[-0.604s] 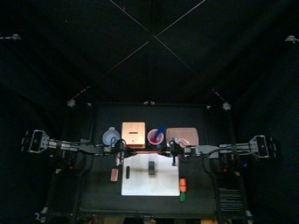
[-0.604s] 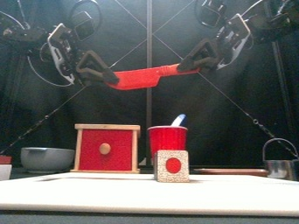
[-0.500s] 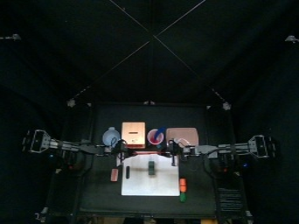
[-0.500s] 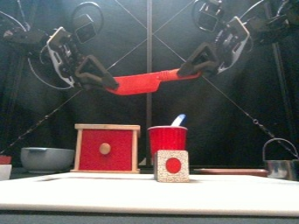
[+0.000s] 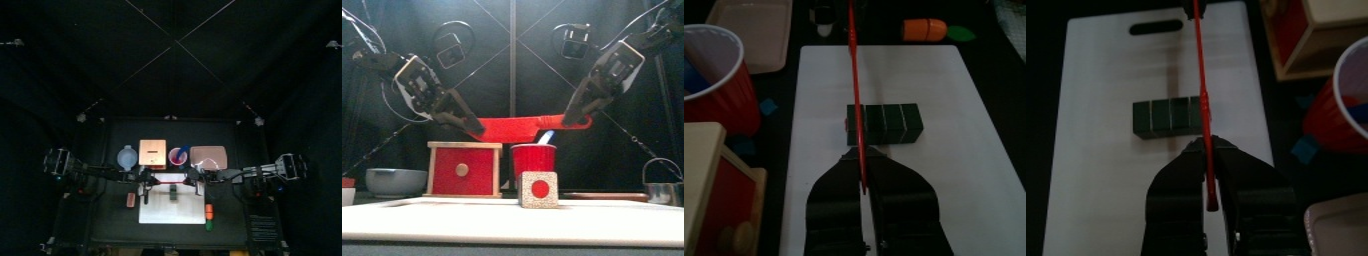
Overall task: Cut the sushi into 4 pieces with the knife
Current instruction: Cut the sushi into 4 pieces
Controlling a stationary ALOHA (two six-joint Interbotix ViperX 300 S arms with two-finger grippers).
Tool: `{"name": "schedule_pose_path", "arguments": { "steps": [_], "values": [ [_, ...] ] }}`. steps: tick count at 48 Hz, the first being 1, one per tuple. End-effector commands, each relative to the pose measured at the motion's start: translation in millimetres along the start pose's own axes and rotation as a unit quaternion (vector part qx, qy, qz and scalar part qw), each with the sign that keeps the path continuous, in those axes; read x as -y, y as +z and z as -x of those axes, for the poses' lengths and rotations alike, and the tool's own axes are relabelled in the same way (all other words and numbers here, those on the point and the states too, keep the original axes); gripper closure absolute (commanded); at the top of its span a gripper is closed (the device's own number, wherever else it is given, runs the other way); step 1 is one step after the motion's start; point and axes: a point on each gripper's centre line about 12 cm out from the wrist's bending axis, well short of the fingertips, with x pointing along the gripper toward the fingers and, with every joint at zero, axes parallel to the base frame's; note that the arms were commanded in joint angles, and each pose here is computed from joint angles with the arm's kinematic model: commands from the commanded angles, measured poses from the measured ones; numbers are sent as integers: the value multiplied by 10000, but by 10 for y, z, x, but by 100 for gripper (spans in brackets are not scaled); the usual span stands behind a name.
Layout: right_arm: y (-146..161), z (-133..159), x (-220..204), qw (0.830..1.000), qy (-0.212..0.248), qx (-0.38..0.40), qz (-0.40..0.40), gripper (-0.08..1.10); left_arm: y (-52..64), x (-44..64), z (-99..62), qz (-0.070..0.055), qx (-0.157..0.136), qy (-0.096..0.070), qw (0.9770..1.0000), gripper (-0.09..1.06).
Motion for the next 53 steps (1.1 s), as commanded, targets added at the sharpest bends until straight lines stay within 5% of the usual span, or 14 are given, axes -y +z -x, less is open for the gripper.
{"name": "schedule_pose_path", "arguments": {
  "steps": [1,32,53],
  "values": [
    [7,11,4,10000,0,31,-74,96,93,41,-101,-39,122,-55,9999,69],
    [-193,-255,-10,9988,-8,-476,-106,96,-39,89,-258,-59,-101,-106,9999,69],
    [-264,-334,-19,9981,-8,-615,-106,96,-242,85,-381,-26,-415,-93,9991,69]
  ]
}}
